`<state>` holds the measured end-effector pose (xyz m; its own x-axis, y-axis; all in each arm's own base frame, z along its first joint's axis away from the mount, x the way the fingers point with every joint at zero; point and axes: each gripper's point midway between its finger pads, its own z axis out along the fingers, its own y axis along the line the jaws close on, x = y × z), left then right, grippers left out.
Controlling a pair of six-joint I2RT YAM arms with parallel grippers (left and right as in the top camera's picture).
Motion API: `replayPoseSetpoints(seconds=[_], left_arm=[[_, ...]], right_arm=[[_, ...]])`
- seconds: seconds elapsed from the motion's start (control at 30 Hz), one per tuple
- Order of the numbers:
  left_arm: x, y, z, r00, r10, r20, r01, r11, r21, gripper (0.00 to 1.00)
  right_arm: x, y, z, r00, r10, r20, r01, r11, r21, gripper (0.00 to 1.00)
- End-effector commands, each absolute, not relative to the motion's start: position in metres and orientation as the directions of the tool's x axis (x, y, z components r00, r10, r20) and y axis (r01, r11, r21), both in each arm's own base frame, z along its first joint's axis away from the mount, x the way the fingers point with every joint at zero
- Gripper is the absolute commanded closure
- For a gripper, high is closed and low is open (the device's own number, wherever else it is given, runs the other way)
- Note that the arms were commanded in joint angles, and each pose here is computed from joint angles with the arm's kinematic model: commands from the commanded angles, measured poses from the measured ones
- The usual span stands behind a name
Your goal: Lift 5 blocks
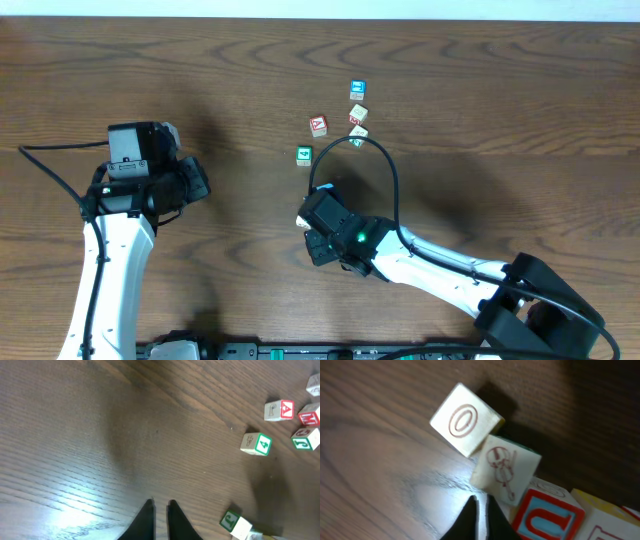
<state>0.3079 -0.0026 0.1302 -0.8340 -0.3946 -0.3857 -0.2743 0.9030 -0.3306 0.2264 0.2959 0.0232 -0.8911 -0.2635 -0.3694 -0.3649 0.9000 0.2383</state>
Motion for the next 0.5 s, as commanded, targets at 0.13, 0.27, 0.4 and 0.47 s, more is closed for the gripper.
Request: replayPoseSetpoints(seconds=[0.13, 0.27, 0.4, 0.47], left_arm=[[0.31, -0.001, 0.136, -0.823, -0.405, -0.398, -0.281, 0.899, -0.335, 0.62], [0.31, -0.001, 0.136, -0.823, -0.405, -0.397, -0.281, 0.899, -0.335, 0.59], [0.31, -0.001, 0.136, -0.823, -0.405, -0.397, -0.281, 0.899, -0.335, 0.92], [0.31, -0.001, 0.136, -0.823, -0.405, -0.398, -0.281, 0.9, -0.335, 0.93]], right_arm=[[0.25, 0.307, 0.046, -0.846, -0.258, -0.466, -0.397, 0.889, 0.227, 0.49], [0.255, 0.303, 0.046, -0.831, -0.269, -0.487, -0.402, 0.896, 0.19, 0.48], [0.258, 0.305, 0.049, -0.819, -0.274, -0.504, -0.412, 0.892, 0.186, 0.99], [0.259, 0.306, 0.05, -0.817, -0.271, -0.509, -0.413, 0.891, 0.189, 0.99]])
